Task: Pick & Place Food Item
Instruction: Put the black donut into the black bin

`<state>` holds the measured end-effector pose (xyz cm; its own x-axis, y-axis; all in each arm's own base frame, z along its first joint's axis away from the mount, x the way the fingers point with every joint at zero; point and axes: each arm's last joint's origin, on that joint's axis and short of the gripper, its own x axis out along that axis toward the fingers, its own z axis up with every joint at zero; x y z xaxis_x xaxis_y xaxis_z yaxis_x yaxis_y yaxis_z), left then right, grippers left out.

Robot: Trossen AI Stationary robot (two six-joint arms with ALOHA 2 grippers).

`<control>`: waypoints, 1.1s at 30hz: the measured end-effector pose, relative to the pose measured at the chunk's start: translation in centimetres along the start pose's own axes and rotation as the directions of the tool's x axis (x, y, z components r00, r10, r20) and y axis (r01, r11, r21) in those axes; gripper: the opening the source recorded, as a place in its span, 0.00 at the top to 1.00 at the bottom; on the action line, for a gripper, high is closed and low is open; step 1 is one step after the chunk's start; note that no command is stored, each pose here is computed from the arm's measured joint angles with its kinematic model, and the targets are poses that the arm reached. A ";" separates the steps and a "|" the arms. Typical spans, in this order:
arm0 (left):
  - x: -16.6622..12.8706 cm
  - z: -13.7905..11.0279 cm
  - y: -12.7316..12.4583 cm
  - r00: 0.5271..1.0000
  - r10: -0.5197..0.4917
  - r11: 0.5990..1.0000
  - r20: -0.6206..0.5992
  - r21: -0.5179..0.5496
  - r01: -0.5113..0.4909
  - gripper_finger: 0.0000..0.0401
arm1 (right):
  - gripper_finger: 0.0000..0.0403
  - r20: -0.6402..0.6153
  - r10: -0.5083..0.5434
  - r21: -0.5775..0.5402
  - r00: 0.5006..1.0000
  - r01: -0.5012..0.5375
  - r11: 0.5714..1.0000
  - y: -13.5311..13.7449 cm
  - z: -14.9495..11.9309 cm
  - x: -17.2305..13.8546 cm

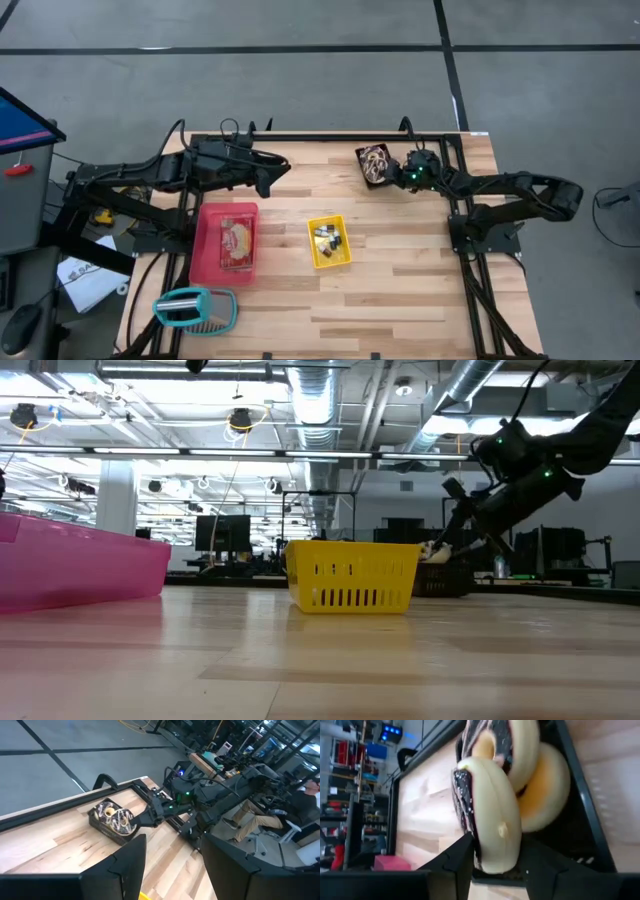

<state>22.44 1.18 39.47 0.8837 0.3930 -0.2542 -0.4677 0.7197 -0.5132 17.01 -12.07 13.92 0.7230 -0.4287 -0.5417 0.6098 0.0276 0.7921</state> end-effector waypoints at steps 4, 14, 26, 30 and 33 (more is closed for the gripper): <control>-0.2 -0.2 -0.3 1.000 -0.007 1.000 -0.003 -0.004 0.007 0.53 | 0.61 0.000 0.030 -0.010 1.000 -0.030 1.000 0.4 -0.2 0.1; -0.3 -0.4 -0.5 1.000 -0.015 1.000 -0.007 -0.006 0.015 0.53 | 0.48 0.028 -0.009 -0.033 1.000 0.010 0.999 0.3 0.2 -1.1; -0.3 -0.4 -0.6 1.000 -0.017 1.000 -0.009 -0.005 0.017 0.53 | 0.48 0.098 -0.007 -0.048 0.995 0.012 0.999 0.7 0.6 -3.2; -0.3 -0.5 -0.6 1.000 -0.016 1.000 -0.010 -0.004 0.016 0.54 | 0.50 0.090 -0.022 -0.057 0.996 0.027 0.998 0.7 0.5 -3.7; -0.4 -0.7 -0.6 1.000 -0.012 1.000 -0.029 0.006 0.012 0.54 | 0.52 0.095 0.016 -0.072 0.995 -0.009 0.997 1.1 0.3 -4.2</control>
<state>22.39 0.19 39.27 0.8892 0.3679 -0.2719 -0.4574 0.7279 -0.5108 14.53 -10.55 17.18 0.6986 -0.5118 -0.5000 0.6252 0.0966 0.7745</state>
